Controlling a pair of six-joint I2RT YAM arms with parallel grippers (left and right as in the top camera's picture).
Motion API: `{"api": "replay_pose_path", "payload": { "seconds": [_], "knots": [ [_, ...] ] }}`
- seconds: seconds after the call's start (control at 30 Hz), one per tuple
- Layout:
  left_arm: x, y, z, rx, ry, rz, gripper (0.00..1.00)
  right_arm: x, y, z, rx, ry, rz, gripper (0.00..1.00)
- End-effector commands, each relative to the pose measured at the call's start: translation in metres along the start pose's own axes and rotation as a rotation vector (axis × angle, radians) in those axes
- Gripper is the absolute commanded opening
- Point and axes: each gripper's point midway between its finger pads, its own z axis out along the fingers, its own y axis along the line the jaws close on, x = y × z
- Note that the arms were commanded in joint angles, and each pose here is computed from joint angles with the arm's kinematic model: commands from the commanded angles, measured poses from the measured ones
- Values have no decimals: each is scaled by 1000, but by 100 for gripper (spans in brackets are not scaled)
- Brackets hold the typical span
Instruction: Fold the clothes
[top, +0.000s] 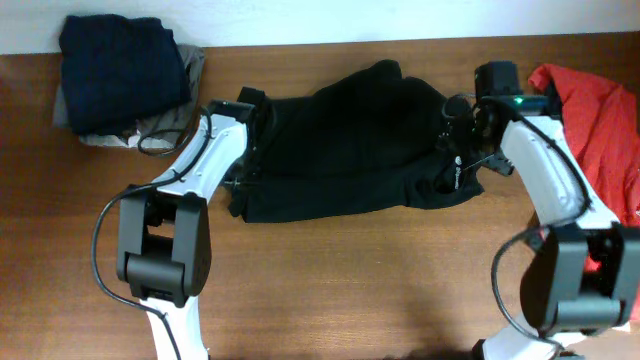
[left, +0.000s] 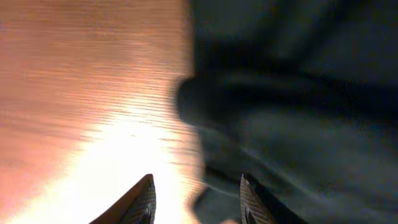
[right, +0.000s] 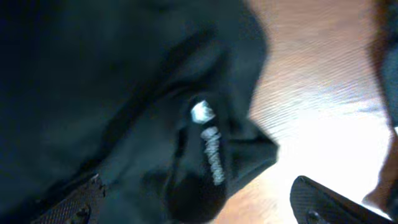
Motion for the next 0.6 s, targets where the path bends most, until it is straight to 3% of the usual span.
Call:
{"api": "replay_pose_path", "payload": {
  "seconds": [0.0,0.1,0.17,0.27,0.3,0.43,0.57],
  "knots": [
    [11,-65,-17,355,77,63,43,22,34,-7,-169,81,-174,94],
    [19,-86,-25,437,90,119,36,34,32,6,-144,131,-181,52],
    [20,-90,-26,427,86,134,24,37,33,16,-138,152,-183,25],
    [23,-95,-27,429,87,147,12,39,33,33,-128,178,-183,4],
    [23,-96,-27,431,88,149,7,41,33,39,-124,189,-183,4],
    [28,-103,-27,467,112,152,1,49,31,67,-103,246,-180,4],
    [37,-107,-19,486,151,152,1,62,26,89,-79,308,-177,4]
  ]
}}
